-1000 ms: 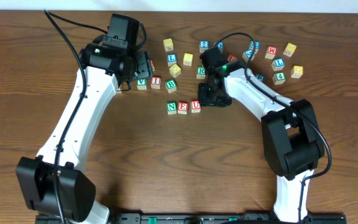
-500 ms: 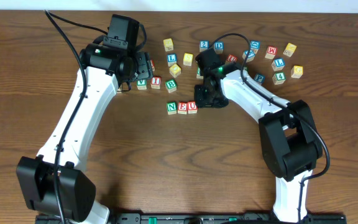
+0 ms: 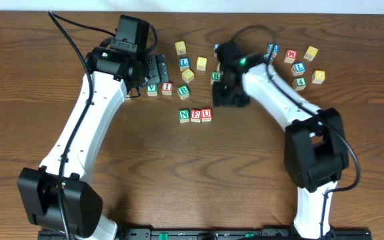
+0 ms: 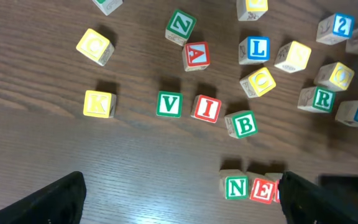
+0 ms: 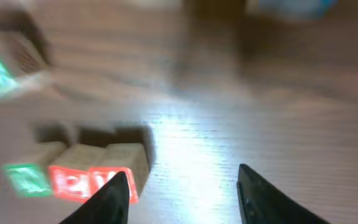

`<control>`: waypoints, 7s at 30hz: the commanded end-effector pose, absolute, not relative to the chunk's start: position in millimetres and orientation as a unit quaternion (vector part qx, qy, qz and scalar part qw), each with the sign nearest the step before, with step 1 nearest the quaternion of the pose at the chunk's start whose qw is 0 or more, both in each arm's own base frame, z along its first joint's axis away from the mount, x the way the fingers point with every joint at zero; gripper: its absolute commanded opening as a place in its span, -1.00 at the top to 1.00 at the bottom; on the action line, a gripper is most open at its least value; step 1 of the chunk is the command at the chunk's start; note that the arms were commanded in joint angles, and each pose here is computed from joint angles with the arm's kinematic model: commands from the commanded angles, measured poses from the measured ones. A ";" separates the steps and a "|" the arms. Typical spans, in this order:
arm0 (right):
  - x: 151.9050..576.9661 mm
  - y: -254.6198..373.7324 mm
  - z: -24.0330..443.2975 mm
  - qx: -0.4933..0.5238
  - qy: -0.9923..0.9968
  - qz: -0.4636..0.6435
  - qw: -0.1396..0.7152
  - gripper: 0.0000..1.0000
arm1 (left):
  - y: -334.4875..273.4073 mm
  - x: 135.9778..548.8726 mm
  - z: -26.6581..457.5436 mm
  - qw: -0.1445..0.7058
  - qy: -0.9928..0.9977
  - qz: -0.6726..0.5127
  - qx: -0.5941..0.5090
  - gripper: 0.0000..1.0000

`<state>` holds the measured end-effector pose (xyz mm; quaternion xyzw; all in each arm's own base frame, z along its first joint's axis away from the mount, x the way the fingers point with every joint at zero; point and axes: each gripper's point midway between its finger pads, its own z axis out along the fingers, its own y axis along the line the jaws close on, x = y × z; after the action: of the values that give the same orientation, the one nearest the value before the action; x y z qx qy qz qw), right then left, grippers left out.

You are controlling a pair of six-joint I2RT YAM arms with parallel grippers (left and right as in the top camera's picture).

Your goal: Spell out NEURIPS

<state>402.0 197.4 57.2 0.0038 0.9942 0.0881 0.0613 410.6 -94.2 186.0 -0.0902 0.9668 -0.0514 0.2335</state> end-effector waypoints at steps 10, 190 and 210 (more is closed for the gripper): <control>465.9 156.2 164.8 0.028 0.978 0.112 0.172 -0.13 | -90.8 410.3 175.0 0.223 0.969 -0.043 -0.094 -0.95; 428.7 205.9 146.4 -0.058 0.992 0.068 0.088 -0.08 | -50.0 416.3 174.6 0.222 0.962 -0.034 -0.152 -0.96; 480.5 190.0 211.0 -0.023 0.973 0.083 0.213 -0.23 | -50.1 416.5 174.7 0.223 0.962 -0.034 -0.152 -0.95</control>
<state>466.5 213.7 197.3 -0.0469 0.9766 0.0971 0.1861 418.1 -52.1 184.9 -0.1467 0.9600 -0.0411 0.2348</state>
